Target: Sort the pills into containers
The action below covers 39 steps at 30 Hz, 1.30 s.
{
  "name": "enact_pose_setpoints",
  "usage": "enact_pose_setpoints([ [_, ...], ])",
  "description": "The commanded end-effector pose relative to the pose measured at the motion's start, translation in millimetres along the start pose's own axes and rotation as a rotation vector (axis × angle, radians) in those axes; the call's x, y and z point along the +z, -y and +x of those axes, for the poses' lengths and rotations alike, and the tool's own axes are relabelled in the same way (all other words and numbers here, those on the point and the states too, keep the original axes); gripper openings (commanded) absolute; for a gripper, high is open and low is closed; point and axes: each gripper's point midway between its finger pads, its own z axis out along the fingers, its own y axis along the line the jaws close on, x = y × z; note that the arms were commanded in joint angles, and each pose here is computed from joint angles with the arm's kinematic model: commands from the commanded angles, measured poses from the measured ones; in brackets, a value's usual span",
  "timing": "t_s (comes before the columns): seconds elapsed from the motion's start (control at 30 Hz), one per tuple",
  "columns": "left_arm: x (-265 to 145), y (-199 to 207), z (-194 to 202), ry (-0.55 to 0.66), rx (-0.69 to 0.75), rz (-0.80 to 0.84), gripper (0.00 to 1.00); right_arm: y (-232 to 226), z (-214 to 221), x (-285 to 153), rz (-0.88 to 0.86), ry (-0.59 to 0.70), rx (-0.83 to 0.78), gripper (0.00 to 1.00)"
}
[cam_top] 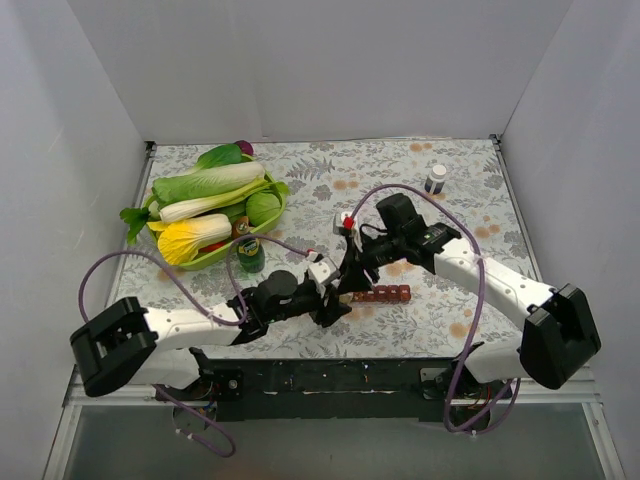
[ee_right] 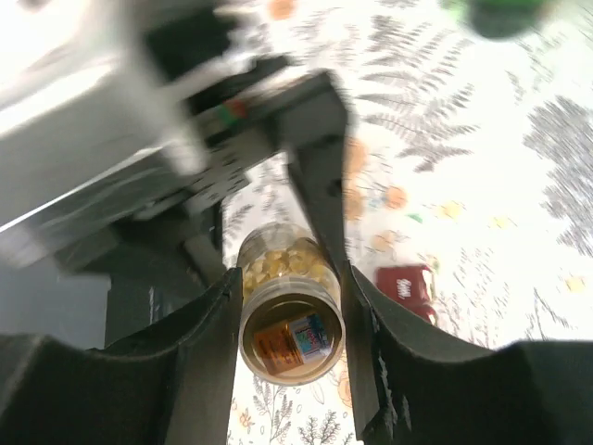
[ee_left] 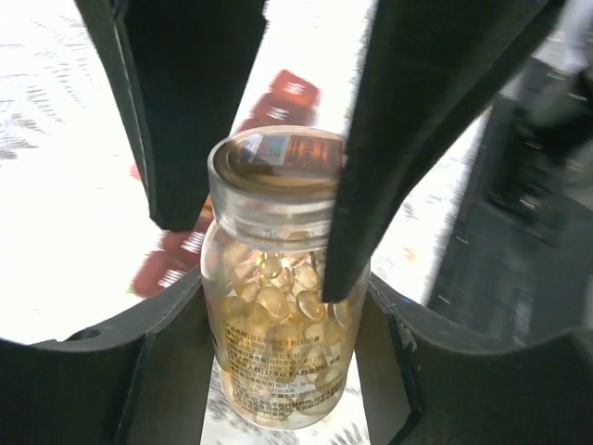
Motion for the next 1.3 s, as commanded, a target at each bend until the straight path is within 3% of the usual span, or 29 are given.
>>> enact_pose_setpoints([
  [0.0,7,-88,-111,0.394,-0.003,-0.487,0.0,51,22,-8,0.221,0.038,0.467,0.01],
  [0.07,15,-80,-110,0.388,0.021,-0.435,0.0,49,9,-13,0.207,0.063,0.423,0.02],
  [0.1,19,-75,-105,0.37,0.028,-0.402,0.0,42,0,-14,0.155,0.081,0.354,0.19],
  [0.17,20,-61,-93,0.337,0.042,-0.314,0.0,28,-19,-23,0.085,0.102,0.235,0.41],
  [0.2,18,-55,-88,0.325,0.045,-0.281,0.0,18,-26,-27,0.035,0.114,0.183,0.63],
  [0.33,2,-15,-57,0.238,0.076,-0.057,0.0,5,-50,-53,0.004,0.128,-0.171,0.84],
  [0.43,-11,14,-43,0.172,0.078,0.095,0.0,-18,-57,-65,-0.043,0.135,-0.301,0.85],
  [0.47,-17,19,-39,0.151,0.074,0.115,0.0,-21,-59,-67,-0.058,0.145,-0.423,0.85],
  [0.57,-29,34,-36,0.14,0.072,0.19,0.0,-37,-58,-66,-0.124,0.174,-0.478,0.86],
  [0.93,-33,46,-41,0.123,0.07,0.252,0.0,-59,-46,-28,-0.311,0.112,-0.356,0.77],
  [1.27,-31,41,-46,0.141,0.063,0.22,0.0,-56,-37,-15,-0.308,0.061,-0.277,0.45],
])
